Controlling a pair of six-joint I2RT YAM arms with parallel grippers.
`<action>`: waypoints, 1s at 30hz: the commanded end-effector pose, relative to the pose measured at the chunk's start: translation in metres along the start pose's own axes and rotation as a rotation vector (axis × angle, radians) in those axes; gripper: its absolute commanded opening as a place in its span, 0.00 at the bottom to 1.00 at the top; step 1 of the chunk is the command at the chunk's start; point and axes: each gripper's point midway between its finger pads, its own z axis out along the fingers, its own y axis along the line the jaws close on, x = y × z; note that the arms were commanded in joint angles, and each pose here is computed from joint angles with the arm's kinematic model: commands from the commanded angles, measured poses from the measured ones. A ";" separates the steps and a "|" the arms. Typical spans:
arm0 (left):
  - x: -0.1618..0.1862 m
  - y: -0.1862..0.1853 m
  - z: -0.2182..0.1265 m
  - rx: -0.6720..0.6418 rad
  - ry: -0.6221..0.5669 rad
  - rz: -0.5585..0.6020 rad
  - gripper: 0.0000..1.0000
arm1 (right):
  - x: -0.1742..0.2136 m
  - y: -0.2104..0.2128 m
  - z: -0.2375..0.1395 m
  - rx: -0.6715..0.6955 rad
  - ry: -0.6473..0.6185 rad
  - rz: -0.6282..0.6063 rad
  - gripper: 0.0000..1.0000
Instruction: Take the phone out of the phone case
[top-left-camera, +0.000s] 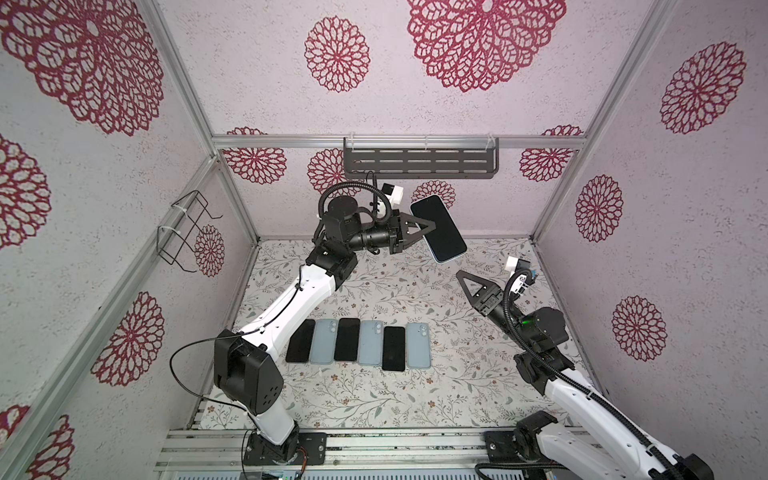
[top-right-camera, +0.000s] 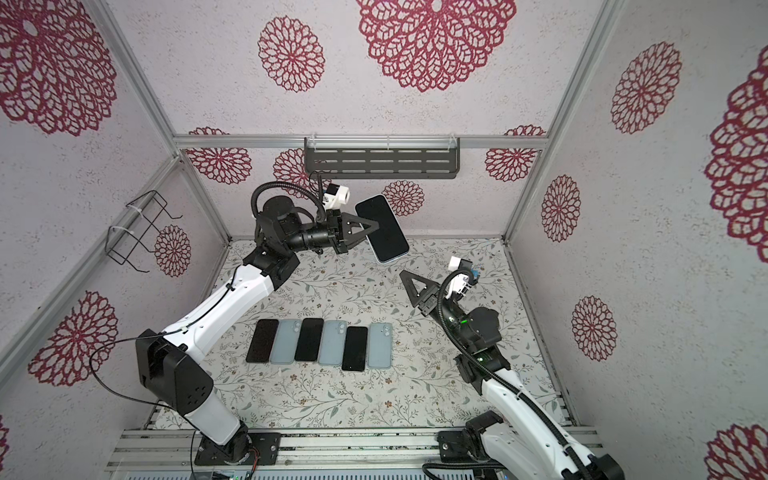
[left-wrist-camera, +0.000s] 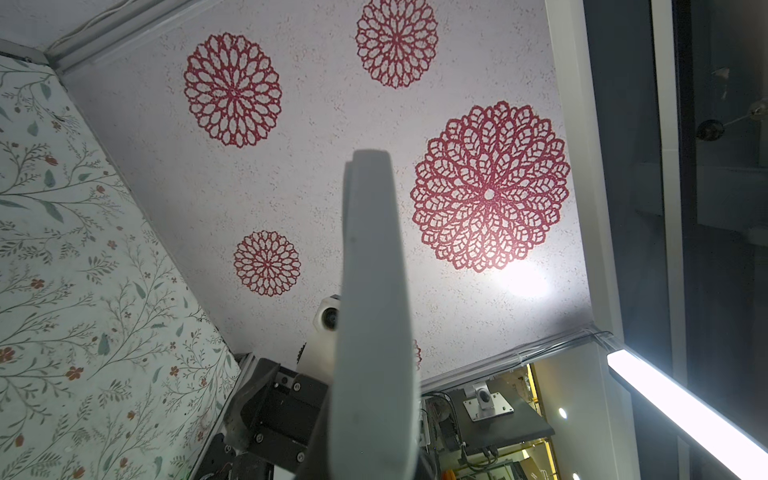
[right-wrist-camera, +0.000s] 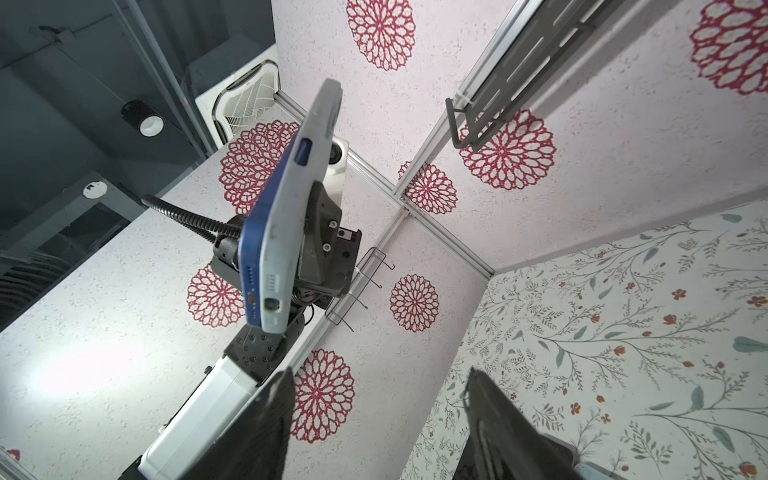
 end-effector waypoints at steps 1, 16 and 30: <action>0.002 -0.031 -0.003 0.075 -0.006 0.073 0.00 | -0.015 0.030 -0.001 -0.110 -0.063 -0.003 0.68; 0.010 -0.025 0.003 0.085 0.007 0.061 0.00 | -0.015 0.037 0.005 -0.169 -0.063 0.026 0.68; 0.010 -0.023 0.006 0.085 0.008 0.058 0.00 | -0.012 0.043 0.008 -0.196 -0.053 0.032 0.68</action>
